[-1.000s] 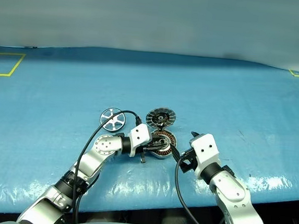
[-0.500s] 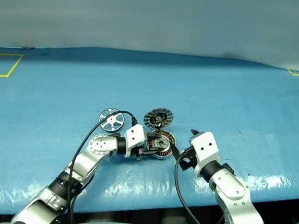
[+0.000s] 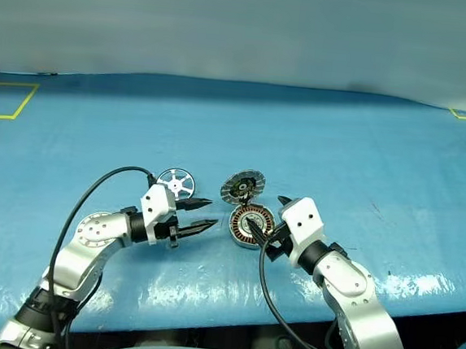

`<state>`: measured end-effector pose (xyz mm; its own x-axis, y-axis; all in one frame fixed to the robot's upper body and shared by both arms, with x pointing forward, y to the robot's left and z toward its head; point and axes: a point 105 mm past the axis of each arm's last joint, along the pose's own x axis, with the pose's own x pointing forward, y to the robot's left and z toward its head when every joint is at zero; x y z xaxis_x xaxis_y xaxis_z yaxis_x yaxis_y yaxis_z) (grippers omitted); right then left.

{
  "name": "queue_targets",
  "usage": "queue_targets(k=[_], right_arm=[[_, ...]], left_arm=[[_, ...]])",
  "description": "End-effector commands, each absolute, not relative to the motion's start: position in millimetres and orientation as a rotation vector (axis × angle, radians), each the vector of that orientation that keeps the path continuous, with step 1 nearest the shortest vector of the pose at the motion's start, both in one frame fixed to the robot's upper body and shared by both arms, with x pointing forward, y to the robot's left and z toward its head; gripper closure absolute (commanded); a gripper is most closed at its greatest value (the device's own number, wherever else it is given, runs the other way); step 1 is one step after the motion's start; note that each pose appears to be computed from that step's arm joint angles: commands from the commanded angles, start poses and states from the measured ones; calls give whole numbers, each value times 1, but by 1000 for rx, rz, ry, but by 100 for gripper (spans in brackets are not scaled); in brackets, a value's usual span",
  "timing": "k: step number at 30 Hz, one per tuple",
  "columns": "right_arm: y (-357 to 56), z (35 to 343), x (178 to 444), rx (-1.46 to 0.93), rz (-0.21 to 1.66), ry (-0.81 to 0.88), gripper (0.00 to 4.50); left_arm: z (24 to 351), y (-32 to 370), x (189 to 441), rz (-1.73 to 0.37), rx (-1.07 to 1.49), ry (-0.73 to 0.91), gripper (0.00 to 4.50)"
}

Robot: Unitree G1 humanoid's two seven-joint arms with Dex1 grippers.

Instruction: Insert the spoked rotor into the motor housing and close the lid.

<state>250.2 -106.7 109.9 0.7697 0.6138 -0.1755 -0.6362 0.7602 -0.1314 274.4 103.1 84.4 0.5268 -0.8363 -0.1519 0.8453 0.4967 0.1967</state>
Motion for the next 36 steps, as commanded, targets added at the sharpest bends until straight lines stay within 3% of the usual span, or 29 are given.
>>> queue_targets(k=[1,6,9,16,24,36], right_arm=[[-96,124,243,-140,770,87,9],[-87,117,230,-177,877,140,9],[-89,108,237,-214,860,167,9],[-92,105,240,-240,833,171,9],[-91,101,236,-201,779,165,9],[-98,98,234,-202,723,166,9]], left_arm=[[100,129,284,-871,275,-3,224],[103,160,302,-699,329,19,224],[109,165,320,-663,427,59,224],[134,159,333,-843,739,179,224],[123,158,340,-999,884,408,224],[121,163,359,-1008,1067,411,224]])
